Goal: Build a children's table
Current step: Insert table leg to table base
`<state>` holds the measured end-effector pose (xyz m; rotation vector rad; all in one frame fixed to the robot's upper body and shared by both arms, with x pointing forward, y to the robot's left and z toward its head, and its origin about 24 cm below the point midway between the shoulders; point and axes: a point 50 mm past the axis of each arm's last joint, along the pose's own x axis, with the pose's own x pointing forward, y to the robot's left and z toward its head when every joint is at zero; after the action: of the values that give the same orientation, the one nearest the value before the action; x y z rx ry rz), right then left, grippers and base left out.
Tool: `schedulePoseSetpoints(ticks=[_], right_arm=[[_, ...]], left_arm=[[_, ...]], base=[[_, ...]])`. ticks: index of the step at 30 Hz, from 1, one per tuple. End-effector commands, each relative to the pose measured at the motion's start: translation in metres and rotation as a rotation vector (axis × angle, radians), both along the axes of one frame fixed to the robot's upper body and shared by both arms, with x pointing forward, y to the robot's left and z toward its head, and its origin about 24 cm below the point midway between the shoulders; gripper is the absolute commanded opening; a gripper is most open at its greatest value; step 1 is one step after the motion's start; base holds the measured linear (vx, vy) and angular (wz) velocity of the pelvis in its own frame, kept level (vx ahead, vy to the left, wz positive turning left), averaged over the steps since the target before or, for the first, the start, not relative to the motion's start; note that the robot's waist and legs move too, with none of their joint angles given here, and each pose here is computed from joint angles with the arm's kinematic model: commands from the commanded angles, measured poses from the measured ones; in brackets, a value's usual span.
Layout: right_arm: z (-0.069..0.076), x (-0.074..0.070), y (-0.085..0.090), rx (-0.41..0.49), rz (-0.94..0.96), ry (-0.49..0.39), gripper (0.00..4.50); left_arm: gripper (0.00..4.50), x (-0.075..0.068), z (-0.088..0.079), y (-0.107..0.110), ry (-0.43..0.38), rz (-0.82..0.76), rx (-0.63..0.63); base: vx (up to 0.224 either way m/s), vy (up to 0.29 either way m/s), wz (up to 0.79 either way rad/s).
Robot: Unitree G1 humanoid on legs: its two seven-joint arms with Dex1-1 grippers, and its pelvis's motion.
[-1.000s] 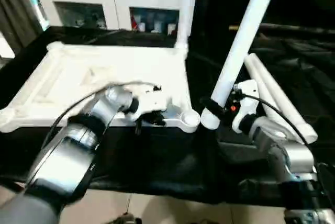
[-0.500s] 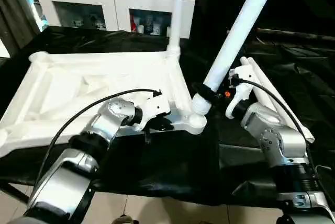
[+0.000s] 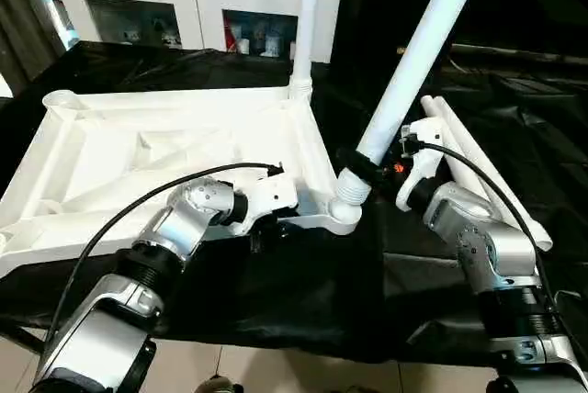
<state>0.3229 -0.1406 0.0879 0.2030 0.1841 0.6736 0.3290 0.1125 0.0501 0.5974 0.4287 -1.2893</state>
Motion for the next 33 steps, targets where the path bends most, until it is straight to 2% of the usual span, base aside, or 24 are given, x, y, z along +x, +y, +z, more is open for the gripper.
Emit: schedulePoseSetpoints(ticks=[1,8,10,14,15,19,20,21,33], right_arm=[[0.007,0.0,-0.002,-0.013,0.006,-0.032,1.89],[0.006,-0.002,-0.002,-0.019,0.019,-0.029,1.89],[0.006,-0.002,-0.002,-0.02,0.02,-0.029,1.89],[0.006,-0.002,-0.002,-0.022,0.023,-0.029,1.89],[0.006,-0.002,-0.002,-0.022,0.024,-0.029,1.89],[0.006,-0.002,-0.001,-0.023,0.03,-0.027,1.89],[0.005,-0.002,0.0,-0.025,0.036,-0.021,1.89],[0.004,-0.002,0.001,-0.029,0.045,-0.012,1.89],[-0.013,0.003,0.015,-0.122,0.114,0.087,1.89]], left_arm=[[1.2,0.001,-0.004,0.004,0.038,0.028,-0.011],[1.2,0.006,0.005,0.01,0.059,0.043,-0.042],[0.92,0.006,0.005,0.011,0.062,0.043,-0.032],[0.71,0.006,0.003,0.011,0.069,0.046,-0.03],[0.49,0.006,0.003,0.011,0.072,0.045,-0.027],[0.36,0.005,0.002,0.013,0.081,0.046,-0.015],[0.08,0.005,0.001,0.014,0.088,0.045,-0.011],[0.02,0.004,0.001,0.014,0.093,0.043,-0.008],[0.0,0.004,0.0,0.013,0.109,0.033,0.015]], base=[[0.0,0.0,0.0],[0.0,0.0,0.0],[0.0,0.0,0.0],[0.0,0.0,0.0],[0.0,0.0,0.0],[0.0,0.0,0.0],[0.0,0.0,0.0],[0.0,0.0,0.0],[0.0,0.0,0.0]])
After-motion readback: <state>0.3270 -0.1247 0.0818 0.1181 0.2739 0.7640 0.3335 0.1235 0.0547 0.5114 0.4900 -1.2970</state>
